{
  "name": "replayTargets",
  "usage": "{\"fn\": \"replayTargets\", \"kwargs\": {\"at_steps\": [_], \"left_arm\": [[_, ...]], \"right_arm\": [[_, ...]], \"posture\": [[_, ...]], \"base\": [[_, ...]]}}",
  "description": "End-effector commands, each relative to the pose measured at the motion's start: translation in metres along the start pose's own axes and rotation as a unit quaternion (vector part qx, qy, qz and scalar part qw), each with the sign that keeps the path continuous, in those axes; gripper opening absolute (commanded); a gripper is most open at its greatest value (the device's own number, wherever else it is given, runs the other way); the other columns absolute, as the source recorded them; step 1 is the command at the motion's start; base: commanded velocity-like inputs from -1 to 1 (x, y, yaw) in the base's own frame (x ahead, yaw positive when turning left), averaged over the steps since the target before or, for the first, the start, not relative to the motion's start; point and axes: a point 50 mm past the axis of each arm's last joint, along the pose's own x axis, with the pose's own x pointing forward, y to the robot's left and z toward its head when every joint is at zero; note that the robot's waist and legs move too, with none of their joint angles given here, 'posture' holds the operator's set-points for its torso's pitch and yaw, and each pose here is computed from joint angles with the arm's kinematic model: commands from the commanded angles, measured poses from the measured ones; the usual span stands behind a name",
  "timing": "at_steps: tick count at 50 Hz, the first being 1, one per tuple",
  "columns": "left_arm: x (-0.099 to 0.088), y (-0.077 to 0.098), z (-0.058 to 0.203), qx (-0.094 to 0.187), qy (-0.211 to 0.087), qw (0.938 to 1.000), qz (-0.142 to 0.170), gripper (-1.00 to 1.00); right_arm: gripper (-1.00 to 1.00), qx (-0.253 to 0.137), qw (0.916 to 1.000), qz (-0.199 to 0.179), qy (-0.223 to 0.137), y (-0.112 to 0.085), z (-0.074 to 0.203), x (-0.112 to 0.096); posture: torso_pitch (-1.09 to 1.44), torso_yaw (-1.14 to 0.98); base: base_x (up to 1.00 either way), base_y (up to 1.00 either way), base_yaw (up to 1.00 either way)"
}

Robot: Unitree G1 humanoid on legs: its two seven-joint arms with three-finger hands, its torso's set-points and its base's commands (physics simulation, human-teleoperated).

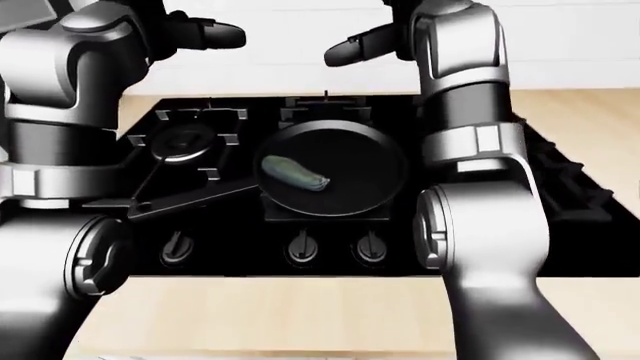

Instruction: Pick the zucchini from the pan and place it on the plate.

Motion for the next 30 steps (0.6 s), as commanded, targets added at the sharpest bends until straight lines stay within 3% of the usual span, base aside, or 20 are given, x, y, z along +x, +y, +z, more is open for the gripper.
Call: {"fn": "replayTargets", "kwargs": {"at_steps": [1, 7, 9, 11, 13, 14, 15, 16, 20, 30], "left_arm": [[-0.008, -0.004, 0.027, 0.0, -0.052, 0.9986, -0.004, 1.0], [-0.008, -0.003, 0.028, 0.0, -0.054, 0.9985, -0.004, 1.0], [-0.008, -0.001, 0.028, 0.0, -0.054, 0.9986, -0.002, 1.0], [-0.008, 0.001, 0.03, 0.0, -0.054, 0.9985, -0.001, 1.0], [-0.009, 0.002, 0.03, 0.001, -0.055, 0.9985, 0.0, 1.0], [-0.009, 0.003, 0.029, 0.002, -0.055, 0.9985, 0.001, 1.0], [-0.008, 0.003, 0.029, 0.002, -0.054, 0.9985, 0.002, 1.0], [-0.008, 0.004, 0.029, 0.003, -0.054, 0.9985, 0.002, 1.0], [-0.008, 0.007, 0.03, 0.007, -0.054, 0.9985, 0.006, 1.0], [-0.011, 0.023, 0.035, 0.021, -0.055, 0.9981, 0.02, 1.0]], "right_arm": [[1.0, -0.005, 0.9985, -0.018, -0.051, -0.01, 0.026, -0.012], [1.0, 0.011, 0.998, -0.015, -0.061, -0.011, 0.028, -0.014], [1.0, 0.03, 0.997, 0.021, -0.068, -0.006, 0.031, -0.016], [1.0, 0.03, 0.9968, 0.019, -0.071, -0.007, 0.032, -0.016], [1.0, -0.007, 0.9964, 0.02, -0.082, -0.006, 0.033, -0.015], [1.0, 0.011, 0.9952, 0.047, -0.086, -0.003, 0.035, -0.015], [1.0, -0.006, 0.983, 0.011, -0.183, -0.005, 0.046, -0.017], [1.0, -0.024, 0.9896, 0.032, -0.138, -0.002, 0.042, -0.014], [1.0, -0.073, 0.9851, 0.063, -0.142, 0.005, 0.052, -0.017], [1.0, -0.127, 0.9791, 0.095, -0.127, 0.011, 0.058, -0.019]], "posture": [[0.0, 0.0], [0.0, 0.0], [0.0, 0.0], [0.0, 0.0], [0.0, 0.0], [0.0, 0.0], [0.0, 0.0], [0.0, 0.0], [0.0, 0.0], [0.0, 0.0]], "base": [[0.12, 0.0, 0.0], [0.04, 0.0, 0.0], [0.0, 0.0, 0.0], [0.0, 0.0, 0.0], [0.0, 0.0, 0.0], [0.0, 0.0, 0.0], [0.0, 0.0, 0.0], [0.0, 0.0, 0.0], [0.0, 0.0, 0.0], [0.0, 0.0, 0.0]]}}
